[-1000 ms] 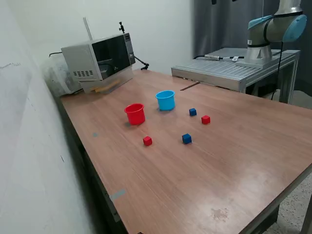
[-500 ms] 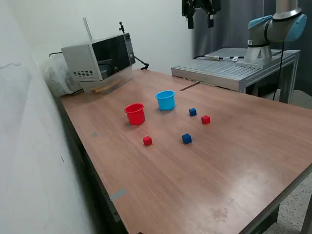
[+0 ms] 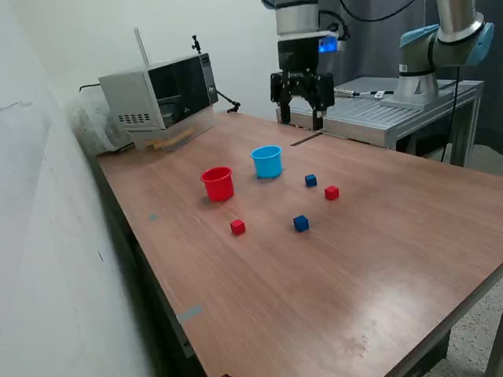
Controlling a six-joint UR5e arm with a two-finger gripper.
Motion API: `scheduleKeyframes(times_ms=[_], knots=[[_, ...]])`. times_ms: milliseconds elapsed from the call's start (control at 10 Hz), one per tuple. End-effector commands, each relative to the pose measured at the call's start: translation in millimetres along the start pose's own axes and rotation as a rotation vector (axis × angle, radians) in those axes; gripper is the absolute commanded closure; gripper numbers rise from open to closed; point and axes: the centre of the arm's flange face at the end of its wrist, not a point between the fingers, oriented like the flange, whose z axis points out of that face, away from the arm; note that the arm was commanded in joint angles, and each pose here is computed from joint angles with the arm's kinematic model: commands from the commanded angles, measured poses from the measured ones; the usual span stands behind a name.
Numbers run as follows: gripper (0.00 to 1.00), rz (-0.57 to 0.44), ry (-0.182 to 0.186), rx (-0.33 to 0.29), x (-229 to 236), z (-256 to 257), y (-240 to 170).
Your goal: Place red objects in the red bin, and blue objects in the blue bin.
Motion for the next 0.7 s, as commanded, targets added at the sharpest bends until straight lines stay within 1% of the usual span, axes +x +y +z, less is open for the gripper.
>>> scheduleKeyframes(times_ms=[0,100,200,300,400,500,600], knots=[[0.00,-0.015,-0.004,0.011,8.0,93.5,45.2],[0.00,-0.017,-0.004,0.017,6.1,110.5,54.0],[0.00,-0.032,-0.006,0.010,5.0,116.8,58.0],[0.00,-0.044,-0.006,-0.017,-0.9,110.5,65.8],[0.00,-0.033,-0.010,-0.032,-14.4,110.8,77.7],[0.00,-0.045,-0.014,-0.041,-29.5,114.6,87.5],[0.00,-0.042,-0.024,-0.039,-44.1,121.7,92.3]])
